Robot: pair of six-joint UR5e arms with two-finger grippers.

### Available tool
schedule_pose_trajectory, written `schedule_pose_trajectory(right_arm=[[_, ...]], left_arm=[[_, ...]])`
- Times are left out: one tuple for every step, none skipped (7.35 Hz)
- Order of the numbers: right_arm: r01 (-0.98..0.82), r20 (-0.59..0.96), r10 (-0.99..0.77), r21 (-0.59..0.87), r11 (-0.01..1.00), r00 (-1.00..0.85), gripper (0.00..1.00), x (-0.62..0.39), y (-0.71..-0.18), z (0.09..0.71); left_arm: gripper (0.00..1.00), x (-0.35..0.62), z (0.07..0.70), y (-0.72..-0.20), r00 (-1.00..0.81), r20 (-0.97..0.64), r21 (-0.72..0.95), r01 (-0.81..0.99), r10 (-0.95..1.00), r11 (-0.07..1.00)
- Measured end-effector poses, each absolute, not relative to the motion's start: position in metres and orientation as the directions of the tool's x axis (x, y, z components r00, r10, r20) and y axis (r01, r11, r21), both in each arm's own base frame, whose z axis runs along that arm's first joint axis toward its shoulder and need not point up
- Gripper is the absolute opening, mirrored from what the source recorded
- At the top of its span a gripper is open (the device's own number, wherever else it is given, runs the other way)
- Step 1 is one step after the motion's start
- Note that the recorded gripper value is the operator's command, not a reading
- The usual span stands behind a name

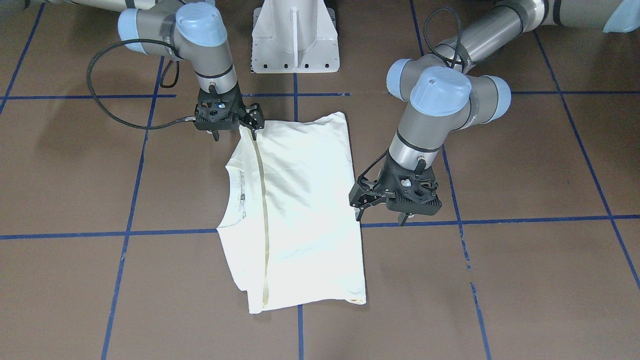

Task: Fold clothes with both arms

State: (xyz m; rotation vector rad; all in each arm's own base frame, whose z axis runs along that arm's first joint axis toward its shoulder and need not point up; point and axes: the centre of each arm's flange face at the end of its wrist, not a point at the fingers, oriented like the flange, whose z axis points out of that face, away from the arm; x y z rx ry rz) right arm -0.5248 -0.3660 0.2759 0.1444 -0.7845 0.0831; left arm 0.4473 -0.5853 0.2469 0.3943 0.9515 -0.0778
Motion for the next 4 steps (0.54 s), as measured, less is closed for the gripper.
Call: schedule_pose_trajectory(right_arm=[[-0.105,0.691,0.006,0.102,0.989,0.723,1.00,-0.537,-0.360,0.280],[-0.077,0.671,-0.014,0.106,0.991,0.742,1.00,-0.543,-0.356,0.283],[-0.053,0.655,-0.032,0.108,0.993,0.755,1.00,-0.546,-0.353,0.287],[-0.036,0.646,-0.040,0.105,0.994,0.763,1.00,-0.548,-0.350,0.291]], left_arm=[[1.00,0.447,0.247,-0.585,0.583,-0.805,0.294,0.236,0.107,0.926],[1.00,0.447,0.247,-0.584,0.582,-0.806,0.294,0.235,0.108,0.926],[1.00,0.448,0.247,-0.583,0.580,-0.807,0.295,0.235,0.110,0.926],[1.00,0.448,0.247,-0.583,0.579,-0.808,0.295,0.235,0.111,0.926]])
